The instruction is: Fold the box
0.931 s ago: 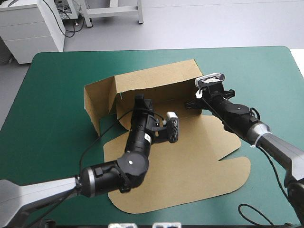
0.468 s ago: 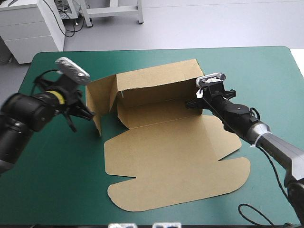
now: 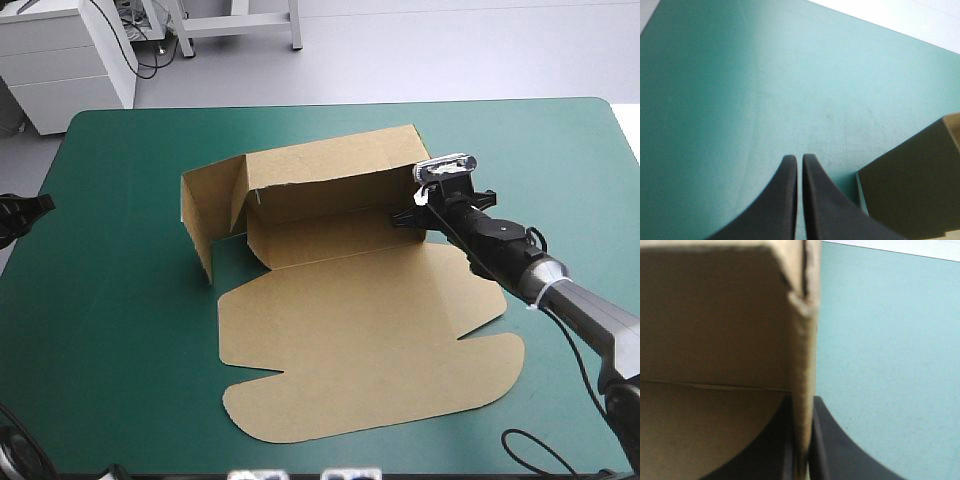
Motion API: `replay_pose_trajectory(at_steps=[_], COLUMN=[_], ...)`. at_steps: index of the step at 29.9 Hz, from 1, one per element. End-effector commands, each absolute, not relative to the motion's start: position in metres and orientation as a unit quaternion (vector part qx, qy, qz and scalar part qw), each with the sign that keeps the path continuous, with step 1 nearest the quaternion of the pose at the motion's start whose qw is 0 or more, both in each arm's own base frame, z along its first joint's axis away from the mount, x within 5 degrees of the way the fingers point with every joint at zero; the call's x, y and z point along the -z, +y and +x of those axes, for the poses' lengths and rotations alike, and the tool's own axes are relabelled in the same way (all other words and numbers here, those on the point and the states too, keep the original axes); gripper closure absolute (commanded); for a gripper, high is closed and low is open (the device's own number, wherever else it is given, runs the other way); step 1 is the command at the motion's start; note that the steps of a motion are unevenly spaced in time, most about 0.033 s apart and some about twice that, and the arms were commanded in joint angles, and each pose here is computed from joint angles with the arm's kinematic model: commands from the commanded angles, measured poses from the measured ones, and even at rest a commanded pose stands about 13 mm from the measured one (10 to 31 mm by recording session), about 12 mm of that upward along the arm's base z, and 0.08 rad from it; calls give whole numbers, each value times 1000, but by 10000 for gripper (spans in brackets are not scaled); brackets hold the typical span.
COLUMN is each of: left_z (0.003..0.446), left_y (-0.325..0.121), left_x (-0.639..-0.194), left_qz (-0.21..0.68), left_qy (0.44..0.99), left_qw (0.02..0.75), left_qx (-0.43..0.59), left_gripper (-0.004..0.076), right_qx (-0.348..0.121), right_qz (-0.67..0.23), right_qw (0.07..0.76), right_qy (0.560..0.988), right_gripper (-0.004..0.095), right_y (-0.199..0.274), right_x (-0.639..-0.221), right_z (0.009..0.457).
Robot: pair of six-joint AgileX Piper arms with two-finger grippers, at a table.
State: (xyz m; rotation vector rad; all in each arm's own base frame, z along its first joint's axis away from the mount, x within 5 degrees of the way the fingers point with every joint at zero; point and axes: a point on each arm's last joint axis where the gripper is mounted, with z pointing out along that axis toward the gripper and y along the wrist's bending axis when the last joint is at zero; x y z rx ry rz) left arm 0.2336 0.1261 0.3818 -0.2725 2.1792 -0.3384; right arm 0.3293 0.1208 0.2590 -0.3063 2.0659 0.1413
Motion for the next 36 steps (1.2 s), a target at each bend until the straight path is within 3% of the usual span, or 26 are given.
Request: replay_pose_trajectory(at_steps=[1, 11, 18, 21, 25, 36], left_z=[246, 256, 264, 266, 267, 267], left_y=[135, 140, 127, 122, 119, 118], left_x=[-377, -363, -362, -362, -361, -362], left_qz=[-134, -138, -116, -107, -102, -104], left_qy=[861, 869, 874, 876, 878, 877], left_qw=[460, 437, 432, 429, 425, 424], left_qx=[169, 186, 190, 192, 196, 201], left_gripper=[709, 724, 731, 731, 731, 731], right_qx=[-80, -80, -98, -102, -149, -188], right_qz=[-107, -88, -56, -83, -131, -190], right_qw=[530, 528, 571, 578, 569, 498], right_qy=[837, 841, 813, 805, 798, 825], right_gripper=[926, 925, 925, 926, 926, 926], right_y=[121, 119, 110, 112, 123, 135], right_x=[-285, -285, -323, -328, -321, -291], right_z=[328, 328, 310, 307, 302, 297])
